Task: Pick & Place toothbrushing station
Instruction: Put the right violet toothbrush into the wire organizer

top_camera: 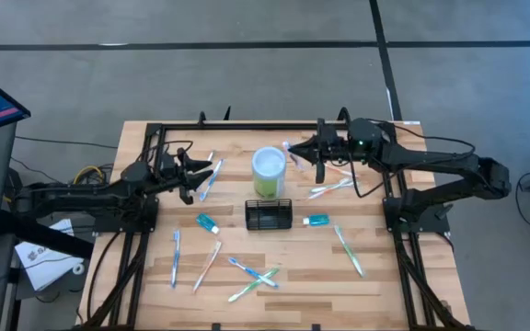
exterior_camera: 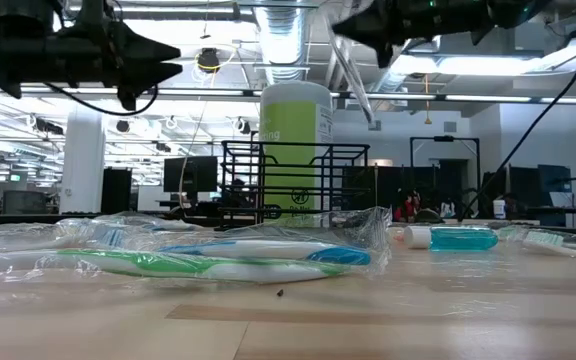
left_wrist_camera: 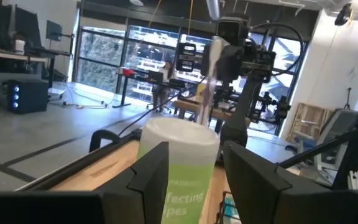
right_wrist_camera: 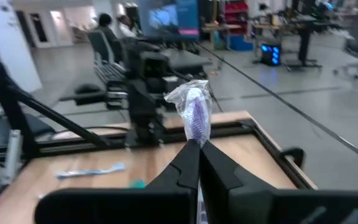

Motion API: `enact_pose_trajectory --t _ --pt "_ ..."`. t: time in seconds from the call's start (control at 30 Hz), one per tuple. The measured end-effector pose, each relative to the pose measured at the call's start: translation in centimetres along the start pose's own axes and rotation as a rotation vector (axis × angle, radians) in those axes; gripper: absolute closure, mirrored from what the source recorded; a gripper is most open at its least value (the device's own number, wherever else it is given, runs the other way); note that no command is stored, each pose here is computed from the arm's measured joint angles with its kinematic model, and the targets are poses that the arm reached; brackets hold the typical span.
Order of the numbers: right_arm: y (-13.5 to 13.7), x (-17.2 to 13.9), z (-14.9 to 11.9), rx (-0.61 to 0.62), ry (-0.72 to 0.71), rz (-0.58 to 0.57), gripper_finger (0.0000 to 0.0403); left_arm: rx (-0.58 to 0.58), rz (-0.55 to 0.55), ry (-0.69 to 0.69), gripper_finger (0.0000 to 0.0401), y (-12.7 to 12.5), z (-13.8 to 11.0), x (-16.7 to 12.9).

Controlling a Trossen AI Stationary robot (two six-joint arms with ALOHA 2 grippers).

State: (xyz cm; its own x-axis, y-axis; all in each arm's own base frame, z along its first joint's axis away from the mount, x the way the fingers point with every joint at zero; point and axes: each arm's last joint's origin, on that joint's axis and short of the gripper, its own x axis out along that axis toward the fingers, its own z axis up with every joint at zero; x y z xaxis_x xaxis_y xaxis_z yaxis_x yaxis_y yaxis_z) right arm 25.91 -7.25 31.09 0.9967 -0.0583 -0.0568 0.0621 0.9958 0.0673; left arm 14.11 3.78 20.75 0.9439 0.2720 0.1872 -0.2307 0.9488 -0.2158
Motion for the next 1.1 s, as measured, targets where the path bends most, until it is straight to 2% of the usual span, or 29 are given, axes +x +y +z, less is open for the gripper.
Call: enact_pose_trajectory --t 0.37,0.73,1.1 --pt "3.3 0.4 1.4 -0.011 -0.164 0.113 0.0403 0.087 -0.097 0.028 0.0252 -1.8 1.0 4.4" --pt "5.1 0.6 1.5 -0.034 -0.184 0.145 0.0403 0.156 -0.179 0.025 0.0252 -4.3 1.8 9.4" --pt "5.5 3.0 -0.3 -0.027 -0.185 0.167 0.0403 0.181 -0.239 0.031 0.0252 -5.7 1.9 13.4"
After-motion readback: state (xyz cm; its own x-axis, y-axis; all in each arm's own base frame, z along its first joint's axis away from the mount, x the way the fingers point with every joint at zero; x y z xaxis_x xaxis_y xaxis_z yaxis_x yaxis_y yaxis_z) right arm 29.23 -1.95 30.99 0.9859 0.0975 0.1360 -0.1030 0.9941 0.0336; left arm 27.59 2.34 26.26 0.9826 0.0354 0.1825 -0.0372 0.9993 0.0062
